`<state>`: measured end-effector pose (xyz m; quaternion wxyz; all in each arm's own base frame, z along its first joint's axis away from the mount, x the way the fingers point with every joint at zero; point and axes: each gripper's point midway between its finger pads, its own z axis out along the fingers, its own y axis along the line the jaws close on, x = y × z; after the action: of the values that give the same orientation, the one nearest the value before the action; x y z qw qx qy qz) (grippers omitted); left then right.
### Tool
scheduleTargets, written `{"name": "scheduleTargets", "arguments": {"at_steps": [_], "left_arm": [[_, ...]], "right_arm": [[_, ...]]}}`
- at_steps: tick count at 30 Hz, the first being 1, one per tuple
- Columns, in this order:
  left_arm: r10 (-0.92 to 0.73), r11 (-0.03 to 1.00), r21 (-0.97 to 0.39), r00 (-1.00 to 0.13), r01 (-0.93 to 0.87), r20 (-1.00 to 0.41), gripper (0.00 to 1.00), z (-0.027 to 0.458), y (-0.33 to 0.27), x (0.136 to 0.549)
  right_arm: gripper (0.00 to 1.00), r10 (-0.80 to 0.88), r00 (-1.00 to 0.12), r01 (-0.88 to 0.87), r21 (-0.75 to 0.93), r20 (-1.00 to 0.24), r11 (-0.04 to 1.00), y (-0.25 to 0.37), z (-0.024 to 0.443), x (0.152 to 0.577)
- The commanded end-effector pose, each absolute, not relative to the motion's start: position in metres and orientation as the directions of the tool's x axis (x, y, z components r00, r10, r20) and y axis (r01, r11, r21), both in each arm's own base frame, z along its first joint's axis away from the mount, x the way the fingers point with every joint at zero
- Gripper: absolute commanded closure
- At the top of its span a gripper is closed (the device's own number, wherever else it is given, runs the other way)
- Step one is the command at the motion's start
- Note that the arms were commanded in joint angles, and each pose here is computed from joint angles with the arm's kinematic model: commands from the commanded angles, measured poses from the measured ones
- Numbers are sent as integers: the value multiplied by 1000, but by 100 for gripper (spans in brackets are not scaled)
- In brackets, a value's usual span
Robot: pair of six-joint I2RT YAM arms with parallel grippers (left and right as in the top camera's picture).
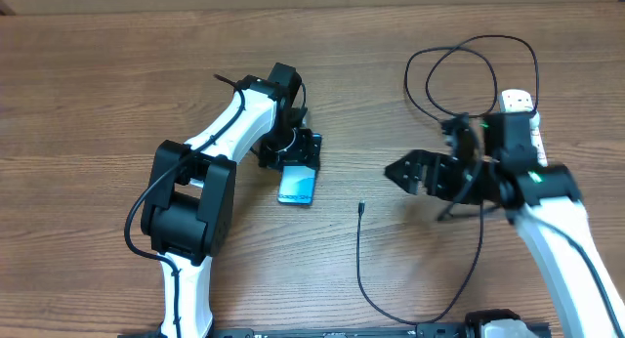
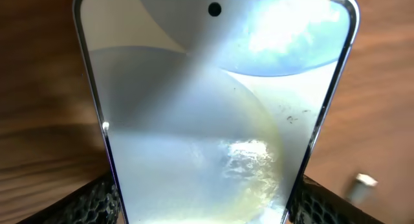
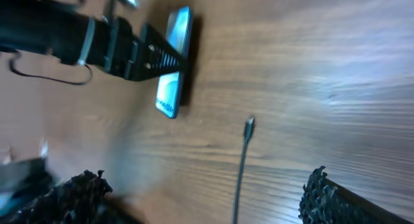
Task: Plug charger to phone and switch on socket
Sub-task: 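Move the right gripper toward the phone held by the left gripper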
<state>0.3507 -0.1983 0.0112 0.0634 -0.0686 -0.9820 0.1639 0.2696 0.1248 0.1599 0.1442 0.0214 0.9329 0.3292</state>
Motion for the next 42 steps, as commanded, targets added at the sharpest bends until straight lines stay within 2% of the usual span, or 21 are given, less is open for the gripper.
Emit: {"name": "scheduleTargets", "arguments": {"at_steps": [1,3,7,12,18,25,31,34,39,42], "left_arm": [[235,869,-486,-941,91,244,20,-16,-221,312],[237,858,-507,-939,83,248,19,-14,-225,311],[239,835,-546,-937,66,253,20,-9,-231,309],[214,836,-547,-939,34,268,20,-8,-233,310],[191,819,-574,-942,-2,276,20,-4,-236,313],[191,745,-666,-943,-41,271,19,8,-243,319],[202,727,-686,-946,-30,255,18,11,-245,321],[210,719,-695,-945,-24,249,16,12,-247,321],[259,640,-768,-943,5,209,16,24,-258,320],[262,637,-771,-944,13,201,16,24,-258,320]], "right_arm": [[0,67,-990,-43,711,-125,702,155,137,266],[0,33,-996,-36,729,-80,683,168,121,269],[12,-25,-1000,-21,742,-7,671,197,89,271],[15,-44,-999,-23,746,9,666,230,67,277],[18,23,-999,2,641,-25,768,241,48,284],[33,92,-992,35,530,-81,847,241,35,290],[51,78,-990,0,546,-120,837,253,40,293],[56,69,-988,-20,556,-138,831,259,42,295],[65,54,-989,-30,553,-134,832,262,41,290],[74,54,-990,-28,552,-132,834,262,41,289]]}}
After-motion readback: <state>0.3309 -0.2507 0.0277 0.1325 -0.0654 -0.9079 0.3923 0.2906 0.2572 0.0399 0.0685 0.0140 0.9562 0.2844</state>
